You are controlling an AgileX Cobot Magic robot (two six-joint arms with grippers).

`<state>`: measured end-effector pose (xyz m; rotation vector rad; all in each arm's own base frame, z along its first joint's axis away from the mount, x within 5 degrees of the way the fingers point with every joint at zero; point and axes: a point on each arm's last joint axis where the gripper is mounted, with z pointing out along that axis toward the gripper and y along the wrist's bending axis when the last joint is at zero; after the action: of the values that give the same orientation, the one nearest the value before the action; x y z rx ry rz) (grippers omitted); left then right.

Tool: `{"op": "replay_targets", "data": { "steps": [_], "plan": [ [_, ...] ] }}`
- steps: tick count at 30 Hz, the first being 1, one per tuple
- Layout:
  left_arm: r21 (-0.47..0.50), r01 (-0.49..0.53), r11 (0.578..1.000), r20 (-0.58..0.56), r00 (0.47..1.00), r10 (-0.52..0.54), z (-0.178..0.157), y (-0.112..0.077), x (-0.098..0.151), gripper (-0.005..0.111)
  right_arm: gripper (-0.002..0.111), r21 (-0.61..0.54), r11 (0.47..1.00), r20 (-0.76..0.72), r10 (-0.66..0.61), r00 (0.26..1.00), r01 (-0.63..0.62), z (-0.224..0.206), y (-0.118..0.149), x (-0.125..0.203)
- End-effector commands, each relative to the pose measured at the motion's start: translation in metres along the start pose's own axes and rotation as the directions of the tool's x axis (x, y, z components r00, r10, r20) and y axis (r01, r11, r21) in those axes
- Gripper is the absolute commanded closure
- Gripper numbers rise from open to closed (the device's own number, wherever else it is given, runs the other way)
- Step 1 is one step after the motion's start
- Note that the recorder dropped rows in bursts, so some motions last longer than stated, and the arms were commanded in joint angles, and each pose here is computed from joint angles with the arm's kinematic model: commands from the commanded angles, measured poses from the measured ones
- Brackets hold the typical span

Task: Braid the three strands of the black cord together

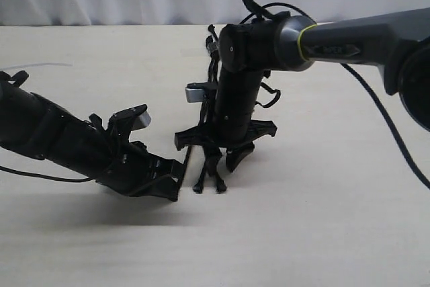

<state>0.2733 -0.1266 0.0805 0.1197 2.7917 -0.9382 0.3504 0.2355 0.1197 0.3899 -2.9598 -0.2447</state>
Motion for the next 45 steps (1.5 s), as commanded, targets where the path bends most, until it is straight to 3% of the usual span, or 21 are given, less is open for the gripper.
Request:
{"op": "replay_targets", "data": {
  "steps": [1,7,12,15,20,22,28,34,40,45],
  "plan": [
    [-0.031,-0.061,0.998,0.019,0.998,0.062,-0.009,-0.006,0.001,0.107,0.07,-0.017,0.999,0.095,0.045,0.994,-0.044,-0.041,-0.021,-0.003],
    [-0.112,-0.13,0.985,0.137,0.98,0.145,-0.05,-0.026,-0.01,0.107,0.074,-0.004,0.997,0.168,0.079,0.983,-0.079,-0.082,-0.046,0.008],
    [-0.225,-0.167,0.96,0.221,0.951,0.218,-0.098,-0.038,-0.012,0.107,0.101,0.013,0.995,0.246,0.092,0.965,-0.098,-0.104,-0.062,0.029],
    [-0.321,-0.174,0.931,0.22,0.943,0.252,-0.131,-0.029,-0.008,0.107,0.104,0.029,0.993,0.287,0.099,0.953,-0.111,-0.113,-0.072,0.049],
    [-0.517,-0.045,0.855,0.215,0.96,0.181,-0.19,-0.002,0.008,0.107,0.104,0.065,0.989,0.38,0.101,0.92,-0.136,-0.125,-0.094,0.089],
    [-0.546,0.031,0.837,0.25,0.96,0.128,-0.207,0.002,0.016,0.107,0.104,0.086,0.985,0.412,0.099,0.906,-0.147,-0.13,-0.103,0.107],
    [-0.569,0.063,0.82,0.299,0.945,0.135,-0.245,-0.016,0.047,0.107,0.104,0.261,0.96,0.509,-0.047,0.86,-0.103,-0.142,-0.118,0.168],
    [-0.581,0.049,0.813,0.446,0.855,0.267,-0.276,-0.045,0.088,0.107,0.104,0.232,0.968,0.741,-0.113,0.662,-0.094,-0.155,-0.115,0.24],
    [-0.588,0.046,0.808,0.557,0.748,0.362,-0.277,-0.051,0.134,0.107,0.104,0.24,0.967,0.862,-0.169,0.478,-0.091,-0.141,-0.118,0.302],
    [-0.595,0.044,0.802,0.602,0.685,0.409,-0.279,-0.055,0.153,0.107,0.104,0.246,0.965,0.931,-0.209,0.298,-0.091,-0.128,-0.121,0.335]
  ]
}}
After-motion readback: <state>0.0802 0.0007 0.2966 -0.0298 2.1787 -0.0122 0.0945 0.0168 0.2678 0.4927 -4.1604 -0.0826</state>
